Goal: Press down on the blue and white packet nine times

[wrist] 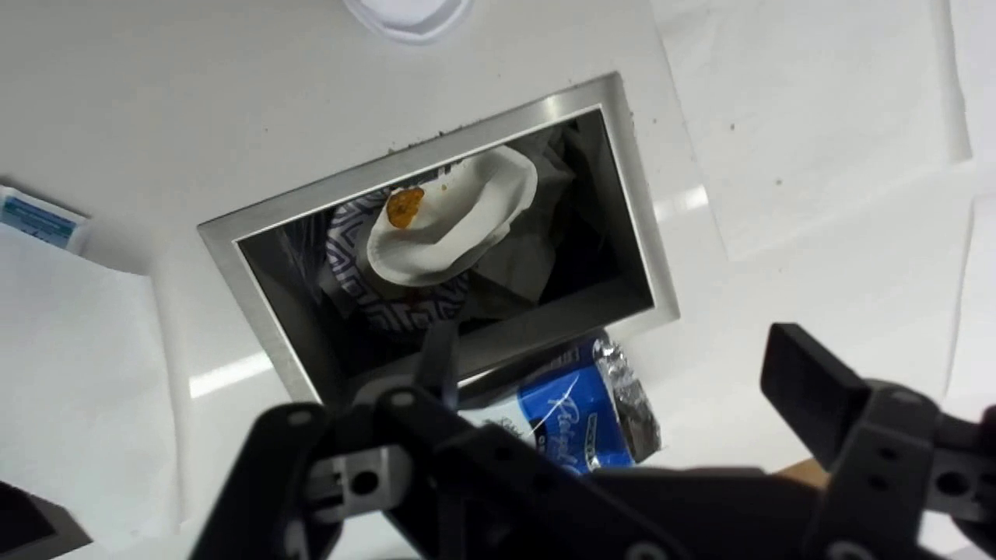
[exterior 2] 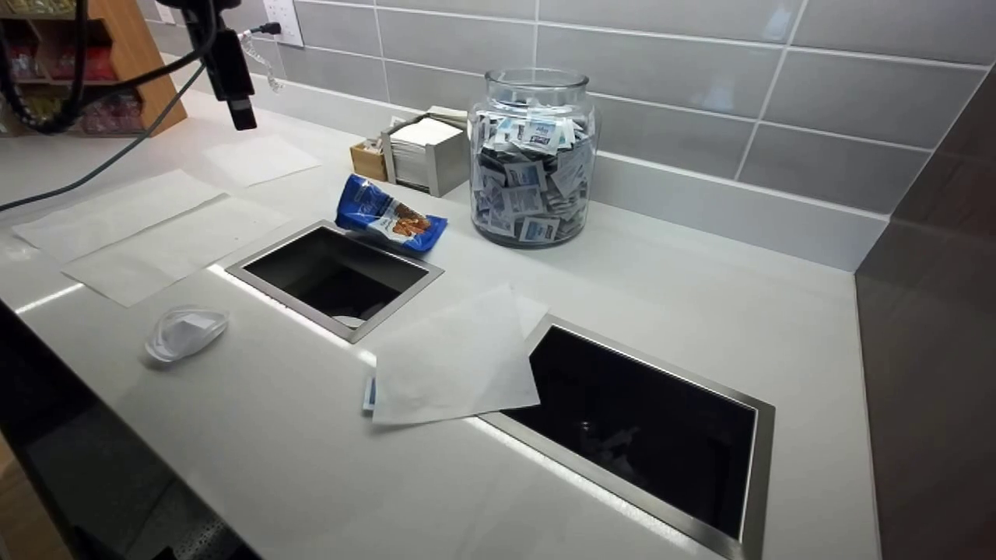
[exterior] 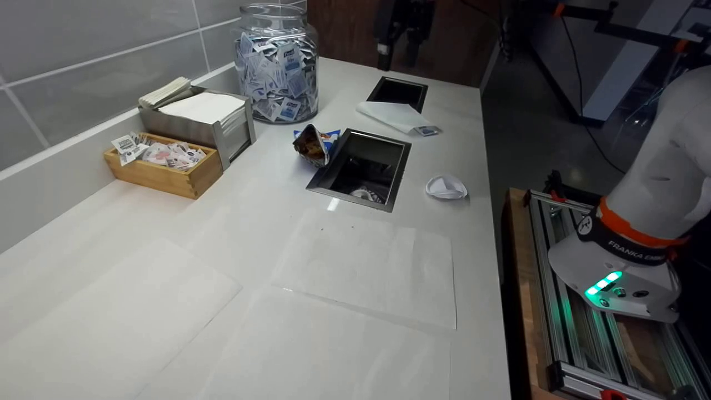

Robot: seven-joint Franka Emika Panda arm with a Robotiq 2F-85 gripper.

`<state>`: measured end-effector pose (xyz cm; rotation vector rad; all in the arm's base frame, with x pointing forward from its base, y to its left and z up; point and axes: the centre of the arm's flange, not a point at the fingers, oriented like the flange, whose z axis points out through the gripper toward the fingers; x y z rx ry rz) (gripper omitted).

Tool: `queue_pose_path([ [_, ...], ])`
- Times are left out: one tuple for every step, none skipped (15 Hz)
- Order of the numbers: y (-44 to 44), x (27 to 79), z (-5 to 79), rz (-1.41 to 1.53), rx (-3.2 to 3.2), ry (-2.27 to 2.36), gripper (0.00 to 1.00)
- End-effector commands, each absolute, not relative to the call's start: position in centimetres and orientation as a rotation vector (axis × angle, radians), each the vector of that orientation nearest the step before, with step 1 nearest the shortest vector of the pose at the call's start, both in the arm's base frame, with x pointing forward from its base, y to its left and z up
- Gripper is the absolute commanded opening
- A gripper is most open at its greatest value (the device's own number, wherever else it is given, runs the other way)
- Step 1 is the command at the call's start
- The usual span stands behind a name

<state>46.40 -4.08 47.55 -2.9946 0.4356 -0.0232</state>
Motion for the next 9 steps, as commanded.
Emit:
queue_pose_path([
  [-3.8,51.8,46.6,-0.043,-2.939,0.735,1.0],
  [-3.7,52.8,46.0,-0.058,-2.923,0.815,1.0],
  [-3.7,53.7,45.2,-0.071,-2.906,0.895,1.0],
  [-3.7,54.5,44.5,-0.082,-2.881,0.973,1.0],
  [-3.6,55.3,43.6,-0.082,-2.859,1.053,1.0],
  [-3.7,55.9,42.9,-0.084,-2.85,1.089,1.0],
  [-3.8,53.8,44.0,-0.089,-2.874,0.98,1.0],
  [-3.9,54.4,43.2,-0.085,-2.864,1.019,1.0],
  [-3.9,54.9,42.7,-0.079,-2.858,1.041,1.0],
])
